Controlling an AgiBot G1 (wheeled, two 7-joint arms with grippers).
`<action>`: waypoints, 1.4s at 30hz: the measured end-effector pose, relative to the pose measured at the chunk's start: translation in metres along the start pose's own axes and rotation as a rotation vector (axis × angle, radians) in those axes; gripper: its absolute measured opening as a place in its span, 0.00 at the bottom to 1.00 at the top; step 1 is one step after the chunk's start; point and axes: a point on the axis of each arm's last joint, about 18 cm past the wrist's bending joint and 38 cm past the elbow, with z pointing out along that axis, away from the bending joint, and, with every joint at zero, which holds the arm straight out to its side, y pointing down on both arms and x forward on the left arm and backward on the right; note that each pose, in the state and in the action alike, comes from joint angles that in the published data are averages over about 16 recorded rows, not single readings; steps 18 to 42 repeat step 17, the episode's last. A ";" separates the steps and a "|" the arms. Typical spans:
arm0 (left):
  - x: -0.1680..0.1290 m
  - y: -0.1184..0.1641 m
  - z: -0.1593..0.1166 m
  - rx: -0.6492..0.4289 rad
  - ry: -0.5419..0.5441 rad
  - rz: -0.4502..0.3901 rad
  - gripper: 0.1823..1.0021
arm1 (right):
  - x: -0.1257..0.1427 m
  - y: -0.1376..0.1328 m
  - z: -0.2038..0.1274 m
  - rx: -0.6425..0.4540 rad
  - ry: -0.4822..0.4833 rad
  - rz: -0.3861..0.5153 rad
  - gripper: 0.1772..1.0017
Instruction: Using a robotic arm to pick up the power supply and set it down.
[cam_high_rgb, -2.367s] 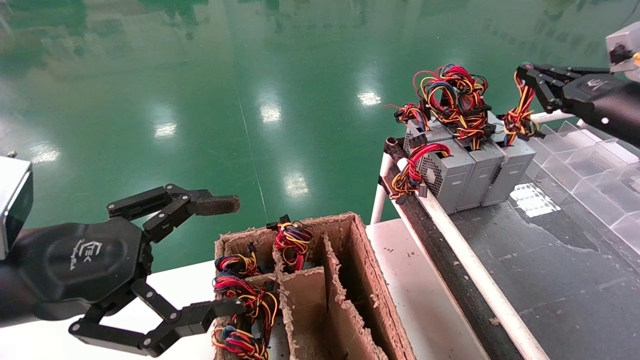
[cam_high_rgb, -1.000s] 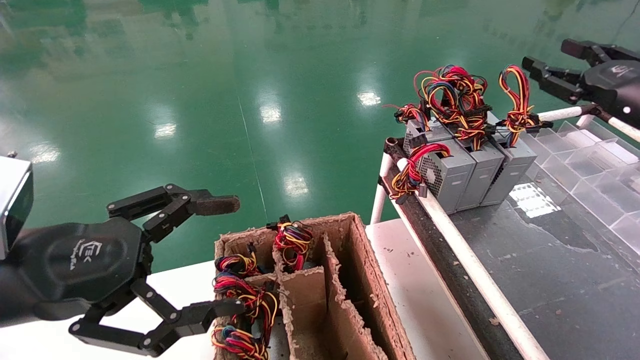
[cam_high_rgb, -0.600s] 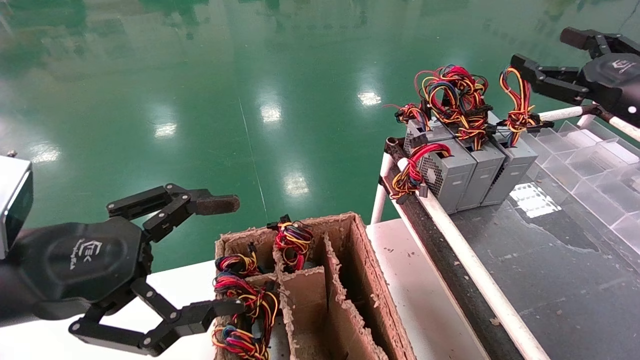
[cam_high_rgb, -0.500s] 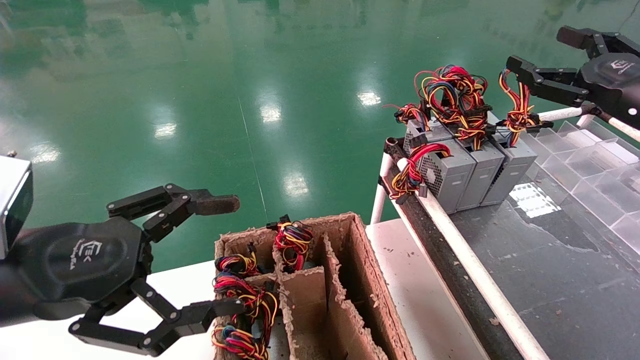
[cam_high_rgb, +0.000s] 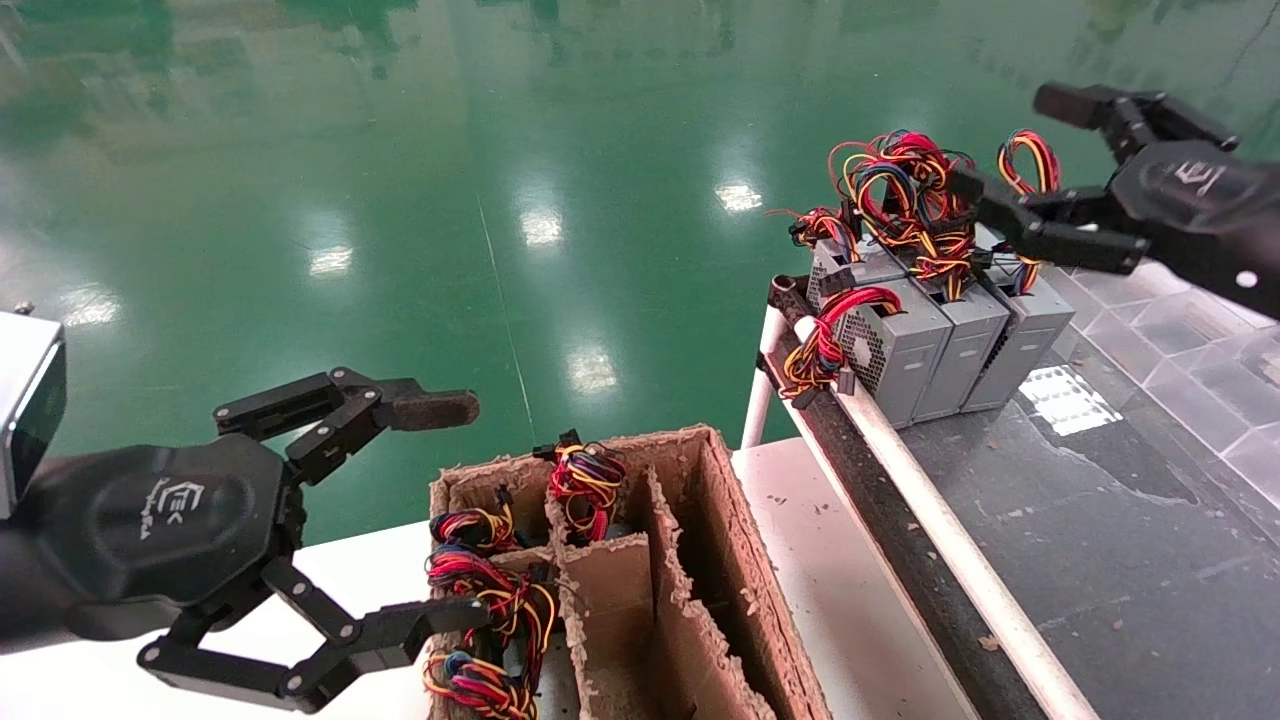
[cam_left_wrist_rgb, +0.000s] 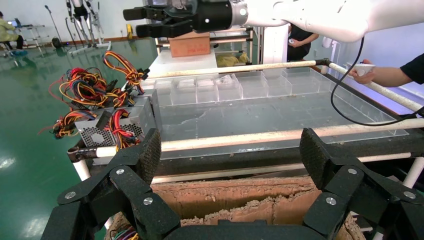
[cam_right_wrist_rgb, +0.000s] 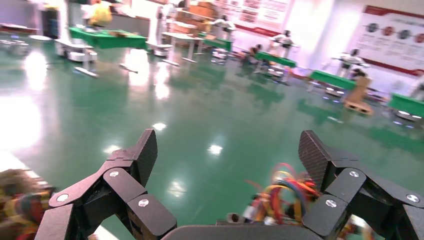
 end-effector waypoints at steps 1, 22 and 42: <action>0.000 0.000 0.000 0.000 0.000 0.000 1.00 | -0.005 -0.001 0.000 0.002 -0.018 0.002 0.99; 0.000 0.000 0.000 0.000 0.000 0.000 1.00 | -0.070 -0.012 -0.006 0.010 -0.256 0.042 1.00; 0.000 0.000 0.000 0.000 0.000 0.000 1.00 | -0.070 -0.012 -0.006 0.010 -0.256 0.042 1.00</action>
